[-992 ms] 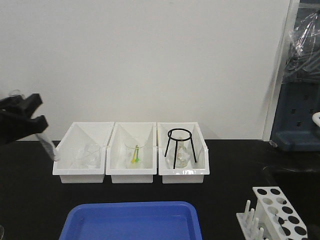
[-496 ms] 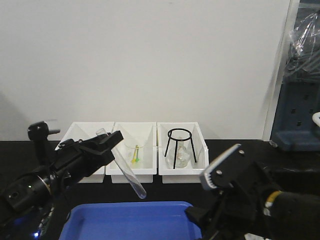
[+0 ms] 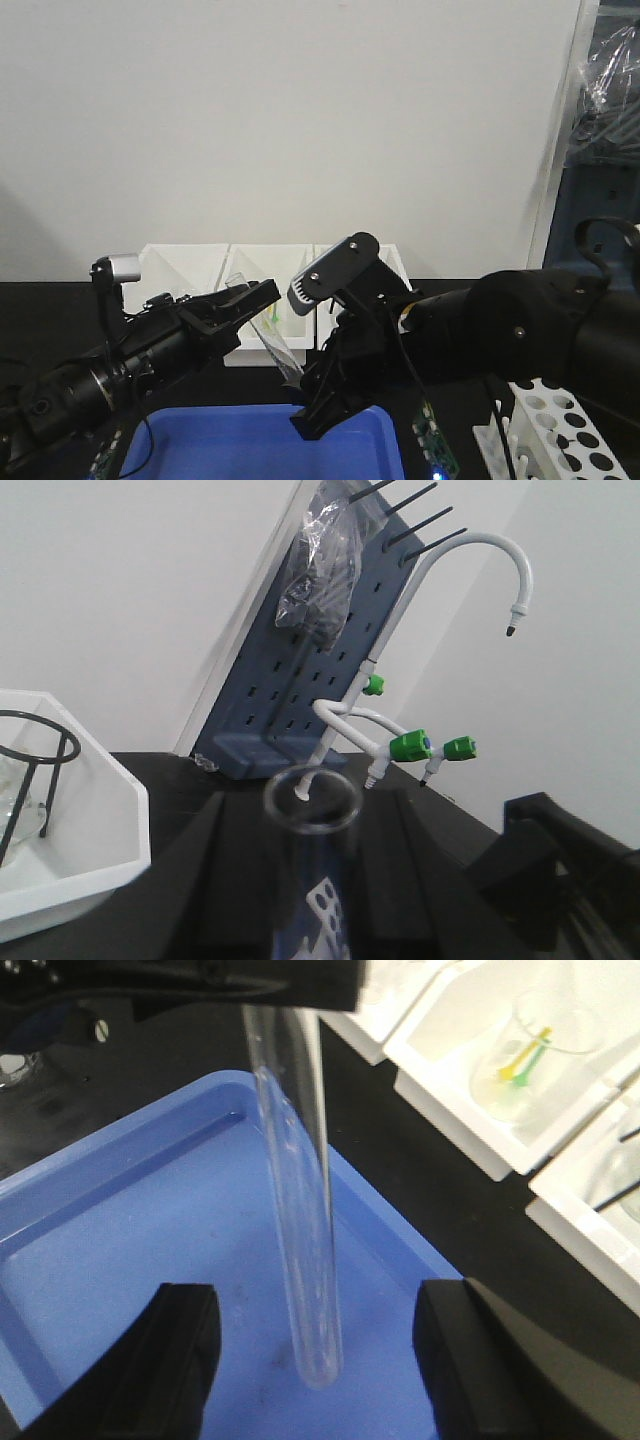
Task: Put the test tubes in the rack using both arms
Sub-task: 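Bring the right gripper to the held tube and close on it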
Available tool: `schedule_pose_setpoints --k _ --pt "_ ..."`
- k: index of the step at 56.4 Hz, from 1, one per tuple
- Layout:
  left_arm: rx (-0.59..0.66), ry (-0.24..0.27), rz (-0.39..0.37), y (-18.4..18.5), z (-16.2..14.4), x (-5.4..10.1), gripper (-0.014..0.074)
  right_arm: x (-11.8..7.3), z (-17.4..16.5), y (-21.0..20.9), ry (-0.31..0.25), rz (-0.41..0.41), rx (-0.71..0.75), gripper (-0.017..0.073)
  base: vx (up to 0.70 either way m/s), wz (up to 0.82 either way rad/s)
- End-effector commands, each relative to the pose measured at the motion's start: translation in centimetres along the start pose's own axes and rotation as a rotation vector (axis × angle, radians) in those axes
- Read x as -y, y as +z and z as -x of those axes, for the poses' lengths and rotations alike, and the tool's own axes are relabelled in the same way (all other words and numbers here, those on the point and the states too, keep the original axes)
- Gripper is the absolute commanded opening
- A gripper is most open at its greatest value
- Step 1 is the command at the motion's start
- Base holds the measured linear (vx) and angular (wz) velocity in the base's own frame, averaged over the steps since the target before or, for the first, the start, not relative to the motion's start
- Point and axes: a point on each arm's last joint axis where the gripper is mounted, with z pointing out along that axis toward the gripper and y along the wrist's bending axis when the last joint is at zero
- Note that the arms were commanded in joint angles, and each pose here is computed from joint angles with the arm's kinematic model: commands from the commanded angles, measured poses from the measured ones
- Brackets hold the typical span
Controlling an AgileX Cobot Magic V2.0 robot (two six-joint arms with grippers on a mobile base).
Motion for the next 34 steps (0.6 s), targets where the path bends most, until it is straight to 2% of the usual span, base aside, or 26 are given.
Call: schedule_pose_setpoints --k 1,16,21,28,34 --pt "0.114 -0.002 -0.104 0.1 2.5 2.0 -0.0004 0.8 2.9 -1.9 -0.016 -0.054 0.144 0.0484 0.00 0.00" --pt "0.102 0.008 -0.119 0.1 2.4 2.2 -0.0004 1.1 4.4 -0.8 0.032 -0.025 0.178 0.0484 0.00 0.00" --pt "0.101 0.008 -0.119 0.1 2.4 2.2 -0.0004 0.9 4.9 -0.1 0.001 -0.018 0.182 0.0484 0.00 0.00" --pt "0.087 -0.014 -0.127 0.1 2.3 2.2 -0.0004 1.1 5.4 0.4 0.003 -0.021 0.192 0.0484 0.00 0.00" --pt "0.075 -0.006 -0.130 0.1 2.2 2.3 -0.0004 1.1 5.5 0.4 0.002 -0.022 0.195 0.0477 0.00 0.00"
